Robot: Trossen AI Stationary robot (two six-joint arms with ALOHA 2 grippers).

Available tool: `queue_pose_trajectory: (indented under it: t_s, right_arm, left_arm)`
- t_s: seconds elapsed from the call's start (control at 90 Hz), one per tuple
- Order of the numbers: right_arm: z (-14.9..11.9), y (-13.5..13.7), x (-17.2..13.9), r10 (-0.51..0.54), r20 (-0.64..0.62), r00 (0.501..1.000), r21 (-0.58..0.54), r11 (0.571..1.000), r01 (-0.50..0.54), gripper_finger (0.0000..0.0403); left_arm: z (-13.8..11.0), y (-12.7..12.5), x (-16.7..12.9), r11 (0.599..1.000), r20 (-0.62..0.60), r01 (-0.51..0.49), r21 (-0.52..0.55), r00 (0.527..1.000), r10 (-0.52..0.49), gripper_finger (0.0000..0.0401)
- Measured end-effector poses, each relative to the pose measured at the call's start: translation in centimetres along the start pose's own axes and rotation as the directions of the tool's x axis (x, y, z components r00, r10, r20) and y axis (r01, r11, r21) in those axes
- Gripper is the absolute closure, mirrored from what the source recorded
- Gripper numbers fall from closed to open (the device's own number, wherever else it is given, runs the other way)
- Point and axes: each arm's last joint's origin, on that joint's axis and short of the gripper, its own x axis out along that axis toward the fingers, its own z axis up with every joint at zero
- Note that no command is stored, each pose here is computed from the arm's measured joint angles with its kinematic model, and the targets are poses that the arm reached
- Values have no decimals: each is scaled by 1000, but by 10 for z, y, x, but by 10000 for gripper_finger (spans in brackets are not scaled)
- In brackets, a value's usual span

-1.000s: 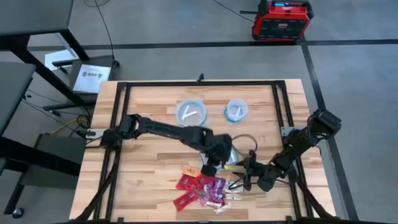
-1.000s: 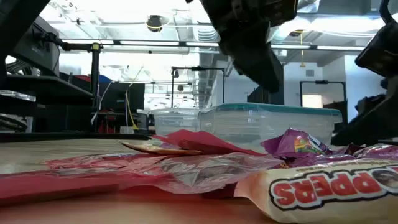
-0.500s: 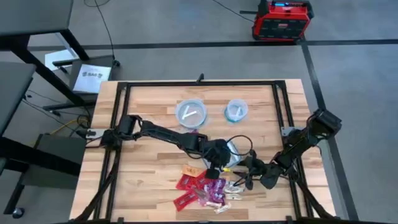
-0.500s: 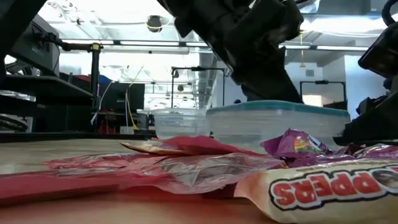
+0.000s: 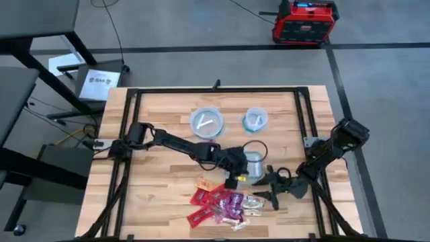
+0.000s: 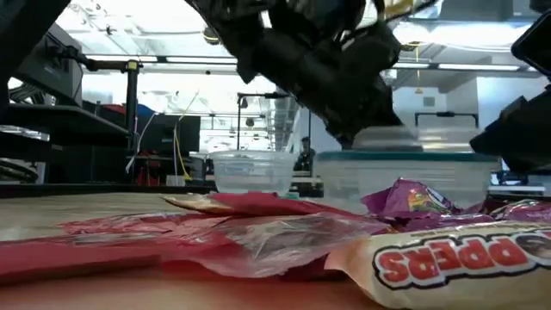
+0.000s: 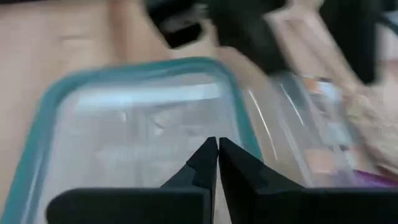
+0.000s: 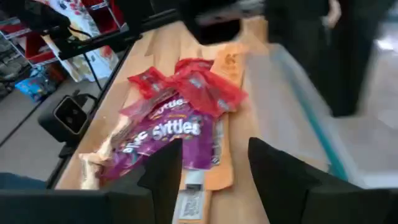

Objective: Sort candy
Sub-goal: Open the rectangular transparent bin

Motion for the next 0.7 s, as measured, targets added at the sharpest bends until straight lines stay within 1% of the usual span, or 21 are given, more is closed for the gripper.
queue_pose_trajectory:
  t_s: [0.122,0.3,0.422,0.556,0.7]
  right_arm:
    - [-1,-1,-1,-4,-12,1000,-14,1000,4,255]
    - [7,5,-4,22,13,1000,-98,995,-20,265]
    - [15,8,-6,24,15,1000,-109,994,-22,266]
    - [22,7,-11,3,-19,1000,-130,992,-5,266]
    - [34,11,-14,-11,-39,999,-149,989,5,266]
  left_arm:
    - [0,-1,0,1000,-4,-1,15,1000,1,398]
    - [17,-1,-4,999,12,7,48,1000,-8,398]
    - [40,1,-13,996,19,2,89,1000,-3,398]
    - [62,2,-26,992,-32,1,124,999,3,398]
    - [85,1,-46,989,-108,-29,143,993,45,398]
